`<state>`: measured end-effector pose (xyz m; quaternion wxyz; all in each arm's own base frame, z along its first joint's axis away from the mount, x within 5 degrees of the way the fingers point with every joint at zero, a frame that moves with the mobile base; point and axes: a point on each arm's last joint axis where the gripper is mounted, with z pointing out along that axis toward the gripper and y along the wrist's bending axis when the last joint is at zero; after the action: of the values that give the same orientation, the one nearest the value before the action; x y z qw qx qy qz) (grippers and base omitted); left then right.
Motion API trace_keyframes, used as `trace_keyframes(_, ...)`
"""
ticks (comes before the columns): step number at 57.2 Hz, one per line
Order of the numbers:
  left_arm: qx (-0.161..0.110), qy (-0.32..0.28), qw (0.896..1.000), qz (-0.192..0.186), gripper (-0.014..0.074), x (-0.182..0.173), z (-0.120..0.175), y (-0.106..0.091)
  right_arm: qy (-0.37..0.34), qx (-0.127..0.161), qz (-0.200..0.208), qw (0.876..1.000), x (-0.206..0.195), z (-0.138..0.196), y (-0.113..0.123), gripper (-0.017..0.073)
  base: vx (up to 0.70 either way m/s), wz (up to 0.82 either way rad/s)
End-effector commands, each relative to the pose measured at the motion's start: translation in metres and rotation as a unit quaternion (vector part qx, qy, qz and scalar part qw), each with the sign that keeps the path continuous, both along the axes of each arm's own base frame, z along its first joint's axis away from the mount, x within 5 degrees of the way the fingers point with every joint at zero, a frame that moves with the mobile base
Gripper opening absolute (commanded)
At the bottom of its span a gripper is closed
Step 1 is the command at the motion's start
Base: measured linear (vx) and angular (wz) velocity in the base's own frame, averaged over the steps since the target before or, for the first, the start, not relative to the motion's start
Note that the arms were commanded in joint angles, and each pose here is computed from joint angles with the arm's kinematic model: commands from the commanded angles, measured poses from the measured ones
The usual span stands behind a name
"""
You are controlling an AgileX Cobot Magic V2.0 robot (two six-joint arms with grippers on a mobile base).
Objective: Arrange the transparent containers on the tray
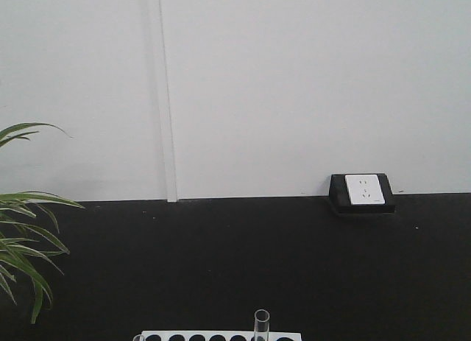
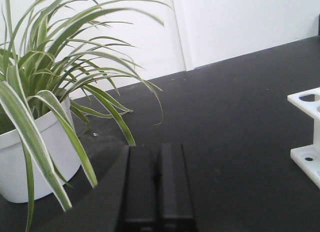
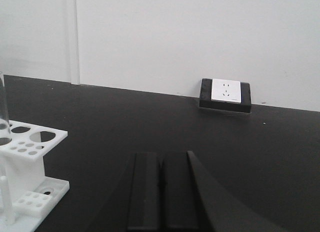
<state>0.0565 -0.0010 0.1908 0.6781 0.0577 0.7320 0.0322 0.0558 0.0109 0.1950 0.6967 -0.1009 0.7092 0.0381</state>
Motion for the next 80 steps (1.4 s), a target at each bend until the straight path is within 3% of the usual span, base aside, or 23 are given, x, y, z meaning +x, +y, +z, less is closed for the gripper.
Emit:
trace_keyframes(1, -0.003, -0.037, 0.999, -0.004, -0.0007, 0.000, -0.002, -0.001, -0.038, 0.005, -0.001, 0.999, 0.000, 0.005, 0.000, -0.0011, 0.00, 0.00)
trace_keyframes(52, -0.003, -0.038, 0.999, -0.004, -0.0007, 0.000, -0.002, -0.001, -0.038, 0.005, -0.001, 0.999, 0.000, 0.005, 0.000, -0.0011, 0.00, 0.00)
trace_keyframes(59, -0.003, -0.046, 0.999, -0.005, -0.0007, 0.000, 0.000, -0.001, -0.049, 0.009, -0.001, 0.999, 0.000, 0.007, 0.000, -0.0011, 0.00, 0.00)
trace_keyframes(63, -0.005, -0.079, 0.997, -0.010, -0.0007, -0.001, 0.007, -0.002, -0.078, 0.015, 0.001, 0.997, -0.001, 0.012, 0.000, -0.0011, 0.00, 0.00)
trace_keyframes(67, -0.019, -0.124, 0.992, -0.017, -0.0007, -0.002, 0.016, -0.003, -0.125, 0.038, 0.004, 0.991, -0.003, 0.021, 0.000, -0.0011, 0.00, 0.00)
trace_keyframes(74, -0.065, -0.219, 0.973, -0.038, -0.0007, -0.008, 0.037, -0.005, -0.212, 0.063, 0.008, 0.975, -0.009, 0.041, -0.001, -0.0011, 0.00, 0.00)
trace_keyframes(80, -0.117, -0.229, 0.965, -0.042, -0.0007, -0.015, 0.068, -0.004, -0.243, 0.070, 0.008, 0.968, -0.016, 0.068, -0.002, -0.0011, 0.00, 0.00)
